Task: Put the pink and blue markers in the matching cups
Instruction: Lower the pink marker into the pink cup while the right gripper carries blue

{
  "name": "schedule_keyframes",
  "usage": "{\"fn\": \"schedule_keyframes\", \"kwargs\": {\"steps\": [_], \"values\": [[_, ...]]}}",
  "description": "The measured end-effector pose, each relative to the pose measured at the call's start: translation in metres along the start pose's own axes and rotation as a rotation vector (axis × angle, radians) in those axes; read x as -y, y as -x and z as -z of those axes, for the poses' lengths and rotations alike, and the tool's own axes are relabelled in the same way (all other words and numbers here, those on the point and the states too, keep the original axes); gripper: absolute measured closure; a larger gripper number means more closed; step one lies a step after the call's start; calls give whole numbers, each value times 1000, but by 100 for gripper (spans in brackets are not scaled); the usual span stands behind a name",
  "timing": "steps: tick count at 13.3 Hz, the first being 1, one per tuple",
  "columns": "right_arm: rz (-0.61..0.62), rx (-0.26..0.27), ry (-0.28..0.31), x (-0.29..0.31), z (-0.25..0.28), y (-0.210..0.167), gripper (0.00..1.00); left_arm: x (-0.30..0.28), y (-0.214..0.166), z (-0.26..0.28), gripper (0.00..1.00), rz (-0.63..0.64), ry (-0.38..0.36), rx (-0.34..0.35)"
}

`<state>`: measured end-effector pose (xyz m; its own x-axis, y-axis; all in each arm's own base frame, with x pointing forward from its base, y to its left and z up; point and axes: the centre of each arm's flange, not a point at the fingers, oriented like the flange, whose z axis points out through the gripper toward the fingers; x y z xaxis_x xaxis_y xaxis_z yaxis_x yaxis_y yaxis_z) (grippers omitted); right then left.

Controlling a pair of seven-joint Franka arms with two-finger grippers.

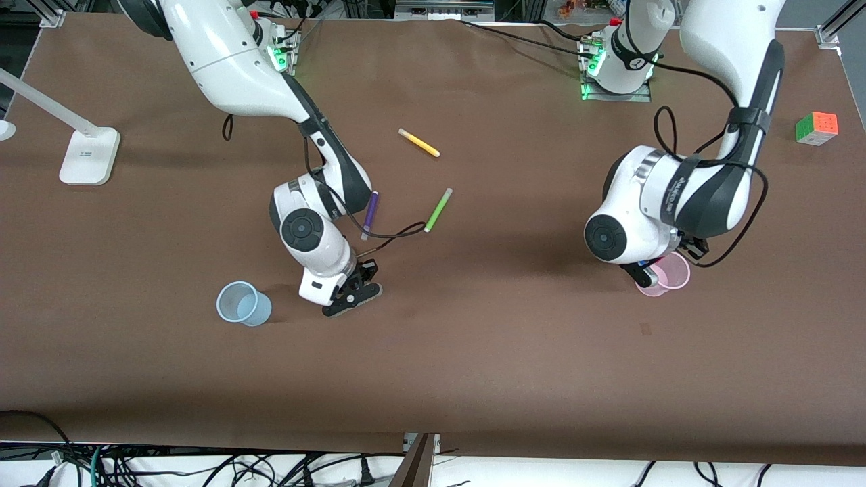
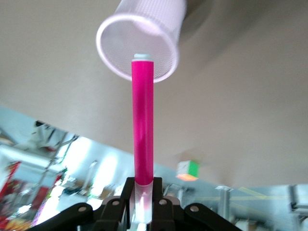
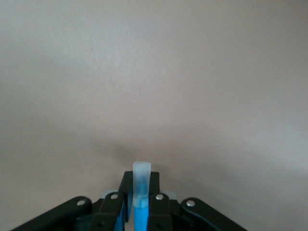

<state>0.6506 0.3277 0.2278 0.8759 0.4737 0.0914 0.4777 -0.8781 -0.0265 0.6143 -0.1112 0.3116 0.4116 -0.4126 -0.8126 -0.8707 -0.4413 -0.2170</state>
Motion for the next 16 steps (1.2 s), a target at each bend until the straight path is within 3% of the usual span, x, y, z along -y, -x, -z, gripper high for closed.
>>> {"fn": "schedule_keyframes", "kwargs": {"steps": [2, 8, 10, 12, 14, 16], "values": [[69, 18, 2, -28, 43, -1, 83, 7, -12, -23, 82, -21, -25, 53], [370, -35, 16, -87, 154, 6, 83, -2, -47, -52, 82, -76, -19, 98], [427, -45, 21, -88, 164, 7, 83, -1, -48, -47, 67, -66, -27, 85], [461, -51, 8, -92, 164, 7, 83, 2, -46, -39, 45, -39, -35, 72], [499, -92, -63, -106, 164, 10, 83, 8, -40, -25, 26, 3, -35, 42], [566, -160, -135, -137, 166, 16, 83, 17, -22, -2, 5, 51, 25, -37]]}}
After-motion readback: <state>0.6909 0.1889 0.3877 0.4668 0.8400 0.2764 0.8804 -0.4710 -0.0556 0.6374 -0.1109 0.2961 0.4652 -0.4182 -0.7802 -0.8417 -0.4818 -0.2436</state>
